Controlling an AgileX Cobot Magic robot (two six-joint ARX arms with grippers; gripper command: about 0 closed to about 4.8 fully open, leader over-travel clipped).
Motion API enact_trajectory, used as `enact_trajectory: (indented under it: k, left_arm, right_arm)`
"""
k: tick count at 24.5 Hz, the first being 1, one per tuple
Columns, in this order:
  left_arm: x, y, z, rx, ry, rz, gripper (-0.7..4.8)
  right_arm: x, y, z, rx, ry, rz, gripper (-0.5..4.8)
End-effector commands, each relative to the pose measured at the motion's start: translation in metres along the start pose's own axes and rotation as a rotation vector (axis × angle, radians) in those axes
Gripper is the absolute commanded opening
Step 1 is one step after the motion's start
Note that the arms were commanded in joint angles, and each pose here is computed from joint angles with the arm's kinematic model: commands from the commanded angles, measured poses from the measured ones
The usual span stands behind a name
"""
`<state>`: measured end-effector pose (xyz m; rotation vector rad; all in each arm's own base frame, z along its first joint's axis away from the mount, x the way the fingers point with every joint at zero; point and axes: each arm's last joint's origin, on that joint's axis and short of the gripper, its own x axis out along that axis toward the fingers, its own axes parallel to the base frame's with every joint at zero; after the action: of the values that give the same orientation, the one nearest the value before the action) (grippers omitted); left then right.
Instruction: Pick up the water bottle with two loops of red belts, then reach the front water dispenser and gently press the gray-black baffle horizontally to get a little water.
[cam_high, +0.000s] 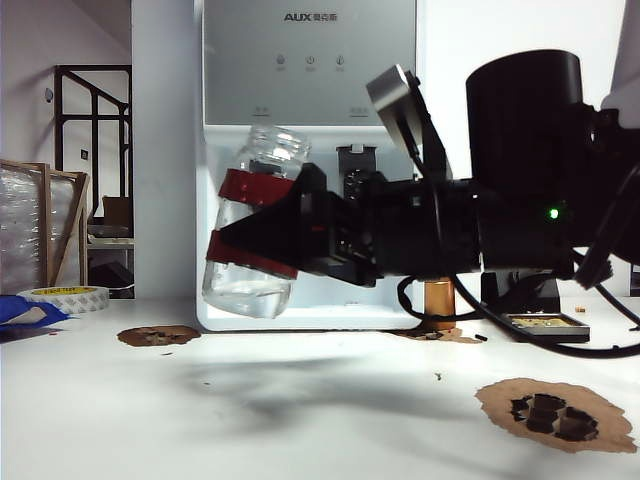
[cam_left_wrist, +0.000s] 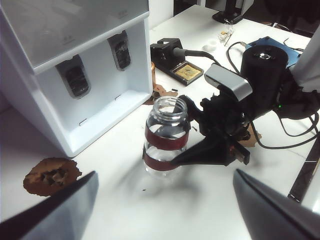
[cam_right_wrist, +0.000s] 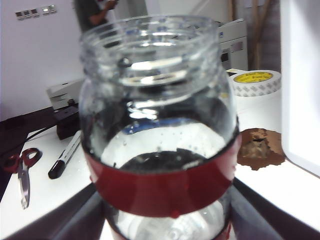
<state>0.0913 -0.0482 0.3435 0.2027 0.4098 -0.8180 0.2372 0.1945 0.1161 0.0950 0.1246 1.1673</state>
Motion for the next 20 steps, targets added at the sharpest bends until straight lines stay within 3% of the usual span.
enact_trajectory:
  k: [1,20]
  left_arm:
    - [0.0,0.0,0.002,0.009,-0.009,-0.002,4.33]
    - [-0.001,0.0,0.001,0.004,0.002,-0.004,4.33]
  right_arm:
    - [0.0,0.001,0.0,-0.029,0.024,0.02,2.25]
    - [-0.005,-0.001,-0.018,-0.107,0.176,-0.067,2.24]
